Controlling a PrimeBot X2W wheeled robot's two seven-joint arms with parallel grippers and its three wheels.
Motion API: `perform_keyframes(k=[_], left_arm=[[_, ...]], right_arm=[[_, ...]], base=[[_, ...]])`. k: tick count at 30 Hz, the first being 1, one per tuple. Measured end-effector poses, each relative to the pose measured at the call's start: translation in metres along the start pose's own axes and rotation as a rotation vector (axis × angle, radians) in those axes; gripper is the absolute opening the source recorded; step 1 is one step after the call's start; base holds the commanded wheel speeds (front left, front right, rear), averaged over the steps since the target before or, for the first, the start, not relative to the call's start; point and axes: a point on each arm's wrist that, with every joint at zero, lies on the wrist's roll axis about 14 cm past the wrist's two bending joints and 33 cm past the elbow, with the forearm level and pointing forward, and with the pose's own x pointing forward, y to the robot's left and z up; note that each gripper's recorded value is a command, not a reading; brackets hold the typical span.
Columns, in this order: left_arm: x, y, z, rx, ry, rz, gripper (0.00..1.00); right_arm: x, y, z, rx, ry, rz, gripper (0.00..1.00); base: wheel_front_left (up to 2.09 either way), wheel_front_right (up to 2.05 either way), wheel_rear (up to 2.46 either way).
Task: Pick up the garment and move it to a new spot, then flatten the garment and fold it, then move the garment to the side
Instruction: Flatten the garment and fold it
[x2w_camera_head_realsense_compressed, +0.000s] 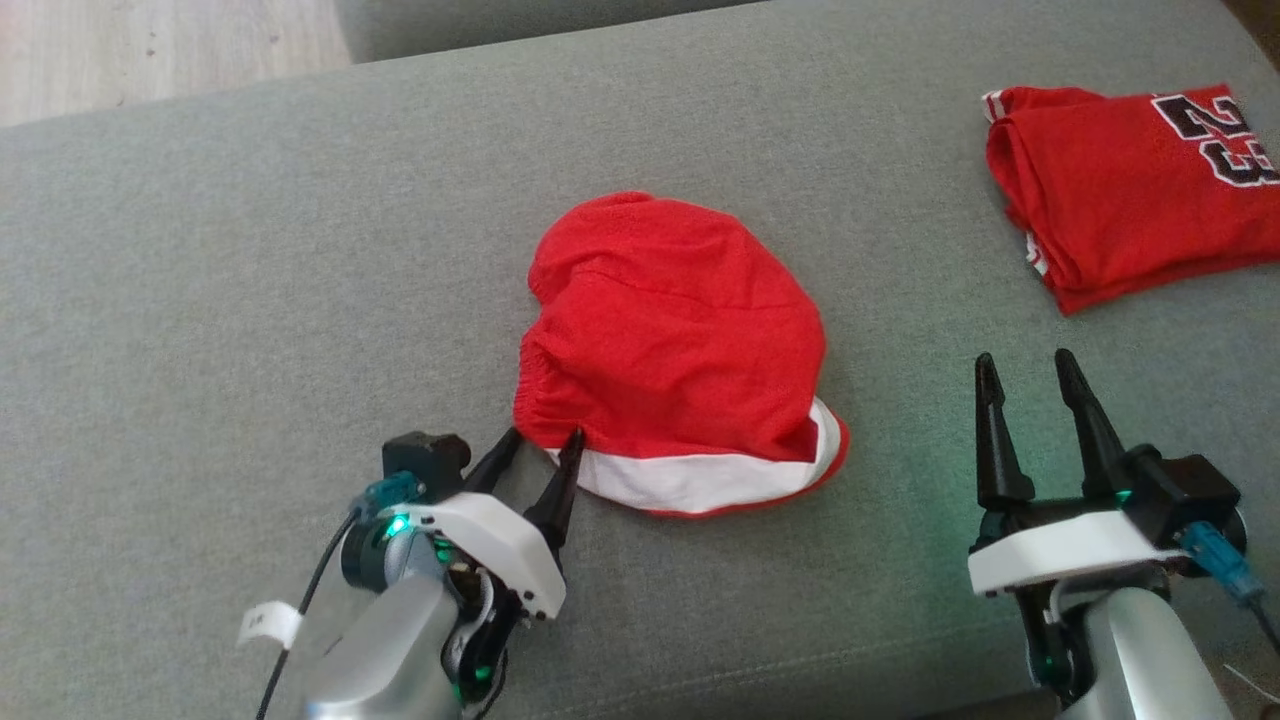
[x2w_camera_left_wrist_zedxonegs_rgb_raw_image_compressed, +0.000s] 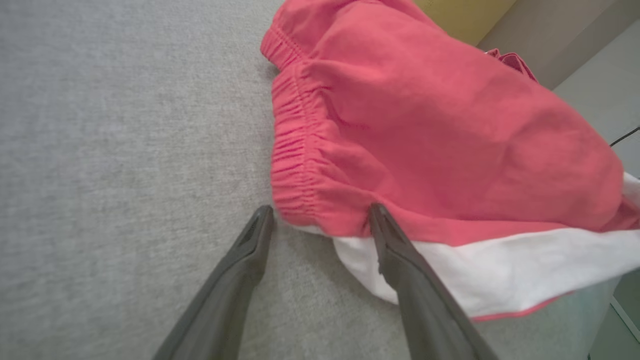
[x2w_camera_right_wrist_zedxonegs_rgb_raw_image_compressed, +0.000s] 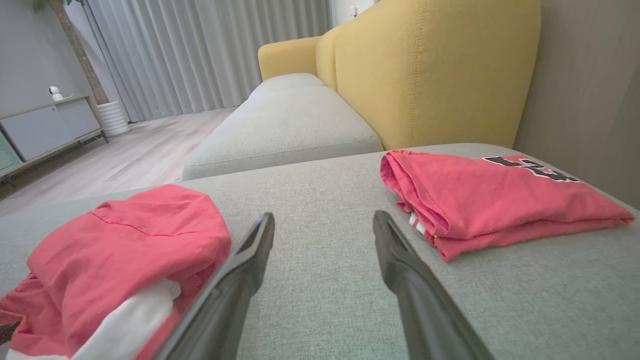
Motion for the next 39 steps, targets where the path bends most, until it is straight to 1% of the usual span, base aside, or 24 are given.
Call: perform_keyframes(k=[1,2,3,6,9,10,14,17,21,25,31,37,39], left_arm=[[0.002,0.000,0.001,0.002,0.001,-0.003,0.92],[0.003,-0.001,0.001,0.002,0.000,-0.007,0.45],[0.004,-0.002,0.003,0.006,-0.003,-0.013,0.00],[0.006,-0.004,0.015,0.016,-0.039,-0.017,0.00],[0.005,0.001,0.034,0.026,-0.098,0.014,0.00],[0.005,0.001,0.034,0.026,-0.098,0.014,0.00],[-0.001,0.017,0.065,0.026,-0.197,0.081,0.00],[-0.012,0.037,0.080,0.016,-0.251,0.153,0.00],[-0.033,0.063,0.075,-0.009,-0.264,0.256,0.00],[-0.051,0.081,0.065,-0.025,-0.258,0.329,0.00],[-0.068,0.098,0.052,-0.044,-0.243,0.402,0.00],[-0.082,0.105,0.036,-0.060,-0.218,0.440,0.00],[-0.083,0.104,0.036,-0.057,-0.221,0.439,0.48]], right_arm=[[0.000,-0.001,0.000,0.000,0.001,-0.003,1.00],[0.000,-0.001,-0.001,0.000,0.002,-0.004,1.00],[-0.001,-0.002,-0.001,-0.001,0.002,-0.005,1.00],[0.000,-0.002,0.000,0.000,0.000,-0.005,1.00],[0.001,-0.001,0.002,0.001,-0.006,-0.003,1.00],[0.001,-0.001,0.002,0.001,-0.006,-0.003,1.00],[0.005,0.003,0.005,0.004,-0.016,0.010,1.00],[0.008,0.010,0.007,0.006,-0.023,0.031,1.00],[0.011,0.019,0.010,0.008,-0.032,0.057,1.00],[0.013,0.026,0.012,0.010,-0.037,0.077,1.00],[0.015,0.032,0.011,0.008,-0.037,0.095,1.00],[0.012,0.034,0.012,0.004,-0.038,0.100,1.00],[0.009,0.033,0.009,0.004,-0.029,0.099,1.00]], base=[[0.00,0.00,0.00],[0.00,0.00,0.00],[0.00,0.00,0.00],[0.00,0.00,0.00],[0.00,0.00,0.00],[0.00,0.00,0.00],[0.00,0.00,0.00],[0.00,0.00,0.00],[0.00,0.00,0.00],[0.00,0.00,0.00],[0.00,0.00,0.00],[0.00,0.00,0.00],[0.00,0.00,0.00]])
